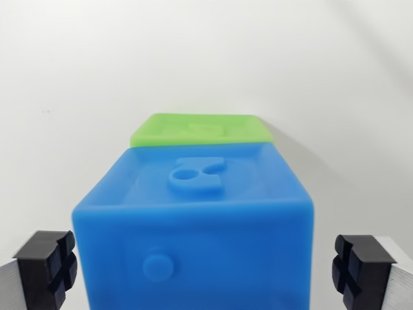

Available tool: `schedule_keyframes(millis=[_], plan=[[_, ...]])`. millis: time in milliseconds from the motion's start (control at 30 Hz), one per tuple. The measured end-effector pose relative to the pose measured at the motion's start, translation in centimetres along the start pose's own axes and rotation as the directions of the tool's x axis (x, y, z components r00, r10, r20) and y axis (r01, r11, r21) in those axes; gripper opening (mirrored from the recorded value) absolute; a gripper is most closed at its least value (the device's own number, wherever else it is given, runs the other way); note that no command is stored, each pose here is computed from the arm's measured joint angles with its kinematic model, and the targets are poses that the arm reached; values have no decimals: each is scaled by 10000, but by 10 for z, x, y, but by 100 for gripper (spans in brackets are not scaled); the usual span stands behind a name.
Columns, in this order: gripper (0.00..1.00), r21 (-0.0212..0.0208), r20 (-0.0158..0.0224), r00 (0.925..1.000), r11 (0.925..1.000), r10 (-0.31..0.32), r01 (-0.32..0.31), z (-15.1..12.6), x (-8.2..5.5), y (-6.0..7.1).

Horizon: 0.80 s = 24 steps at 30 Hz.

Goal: Stack cube

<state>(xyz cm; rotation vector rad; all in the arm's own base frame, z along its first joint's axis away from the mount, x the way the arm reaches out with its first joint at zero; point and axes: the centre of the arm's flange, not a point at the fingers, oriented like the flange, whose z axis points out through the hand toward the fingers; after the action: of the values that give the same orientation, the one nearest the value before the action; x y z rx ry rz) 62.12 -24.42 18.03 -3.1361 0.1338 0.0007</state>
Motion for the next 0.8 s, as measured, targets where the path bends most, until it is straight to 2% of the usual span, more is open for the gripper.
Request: schedule_keyframes(millis=[267,800], plan=[[100,-10,3,10000,10000,-1,1,-19,0,0],[100,-40,0,10000,10000,-3,3,-74,-1,0]])
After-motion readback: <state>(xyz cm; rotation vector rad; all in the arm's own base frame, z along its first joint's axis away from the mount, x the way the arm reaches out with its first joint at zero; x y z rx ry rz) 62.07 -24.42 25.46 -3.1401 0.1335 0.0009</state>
